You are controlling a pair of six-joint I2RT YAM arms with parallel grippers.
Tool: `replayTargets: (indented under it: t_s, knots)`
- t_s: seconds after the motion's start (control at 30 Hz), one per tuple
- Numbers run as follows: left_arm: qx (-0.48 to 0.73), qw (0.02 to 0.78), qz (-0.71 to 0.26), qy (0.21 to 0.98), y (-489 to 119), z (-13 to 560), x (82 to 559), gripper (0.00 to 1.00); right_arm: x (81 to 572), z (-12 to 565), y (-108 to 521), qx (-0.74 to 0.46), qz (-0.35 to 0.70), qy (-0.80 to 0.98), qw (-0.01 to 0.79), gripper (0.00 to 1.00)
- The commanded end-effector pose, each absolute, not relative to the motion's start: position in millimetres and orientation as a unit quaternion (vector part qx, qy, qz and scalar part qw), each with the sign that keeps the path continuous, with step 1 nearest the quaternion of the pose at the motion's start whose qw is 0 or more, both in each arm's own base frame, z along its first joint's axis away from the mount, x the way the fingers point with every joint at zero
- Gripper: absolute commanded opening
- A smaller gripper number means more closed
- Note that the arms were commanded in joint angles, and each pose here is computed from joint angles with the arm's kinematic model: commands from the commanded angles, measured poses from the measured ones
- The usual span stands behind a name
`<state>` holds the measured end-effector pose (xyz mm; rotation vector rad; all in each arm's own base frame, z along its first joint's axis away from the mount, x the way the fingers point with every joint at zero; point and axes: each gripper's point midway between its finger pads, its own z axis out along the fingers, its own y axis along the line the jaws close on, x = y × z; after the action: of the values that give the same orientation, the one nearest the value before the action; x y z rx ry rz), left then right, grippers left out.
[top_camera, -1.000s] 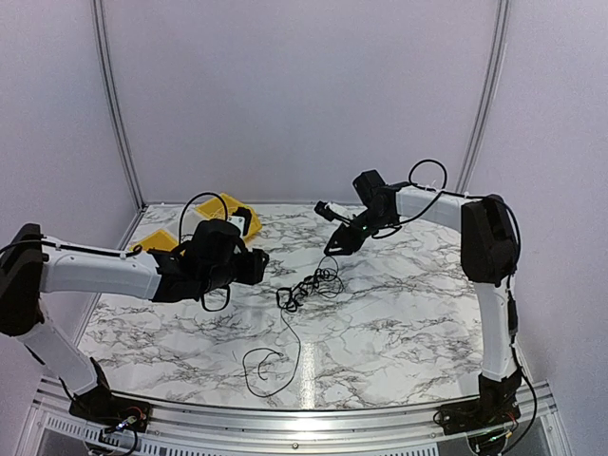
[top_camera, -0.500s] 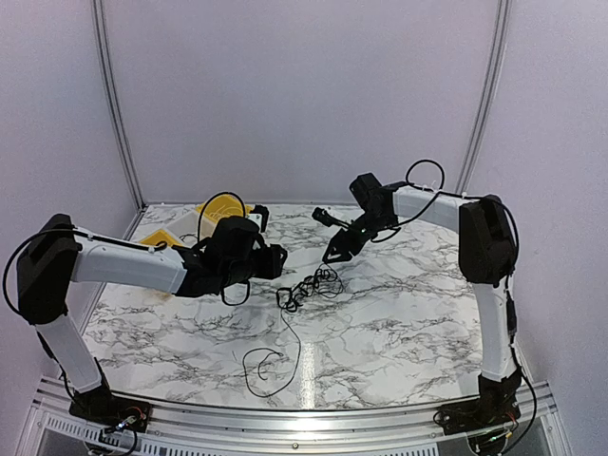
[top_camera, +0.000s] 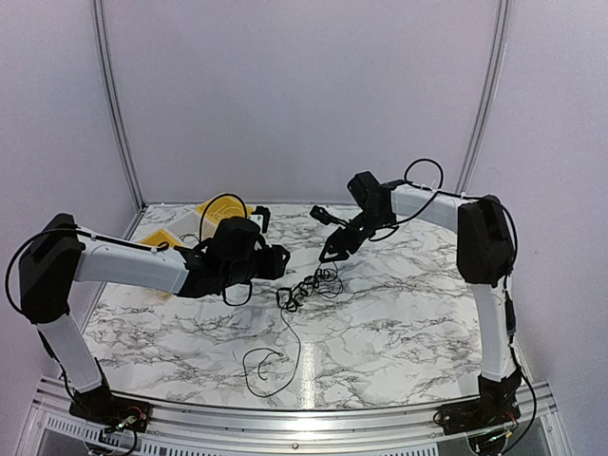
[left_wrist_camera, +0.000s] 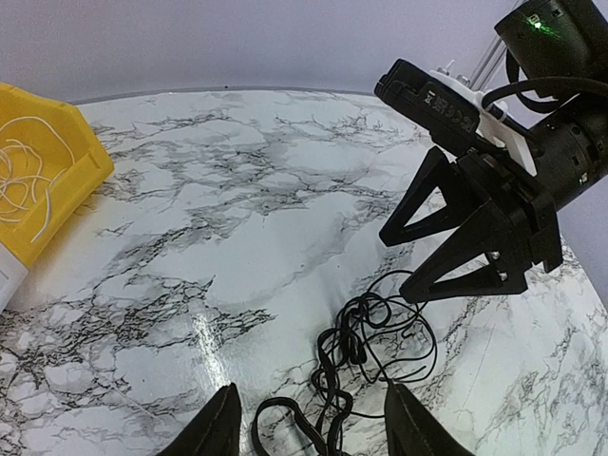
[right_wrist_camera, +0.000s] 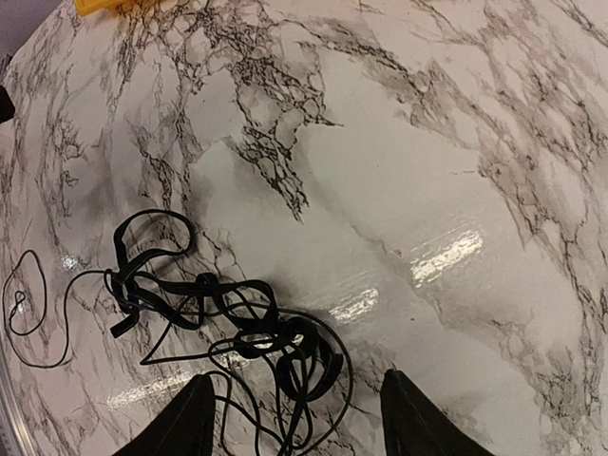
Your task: Untangle the cables
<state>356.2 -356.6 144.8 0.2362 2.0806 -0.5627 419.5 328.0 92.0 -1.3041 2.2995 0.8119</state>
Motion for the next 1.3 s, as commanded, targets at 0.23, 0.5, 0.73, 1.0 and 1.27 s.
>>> replayTargets:
  t_s: [0.23,0.5,0.73,1.0,1.27]
  knots:
    - [0.096,0.475,-0.252,0.838,-376,150,365,0.54,414,81,328,-0.460,0.267,0.830,0.169,0.08]
    - [0.091,0.479,-0.308,0.817,-409,139,378,0.54,385,155,346,-0.486,0.299,0.795,0.209,0.00]
    - [0.082,0.507,-0.374,0.772,-426,155,380,0.54,356,190,364,-0.508,0.321,0.769,0.218,0.00]
    - [0.063,0.508,-0.390,0.765,-440,133,391,0.50,330,261,385,-0.536,0.386,0.708,0.251,0.00]
    - [0.038,0.499,-0.361,0.787,-436,86,398,0.44,275,393,381,-0.592,0.471,0.557,0.343,0.00]
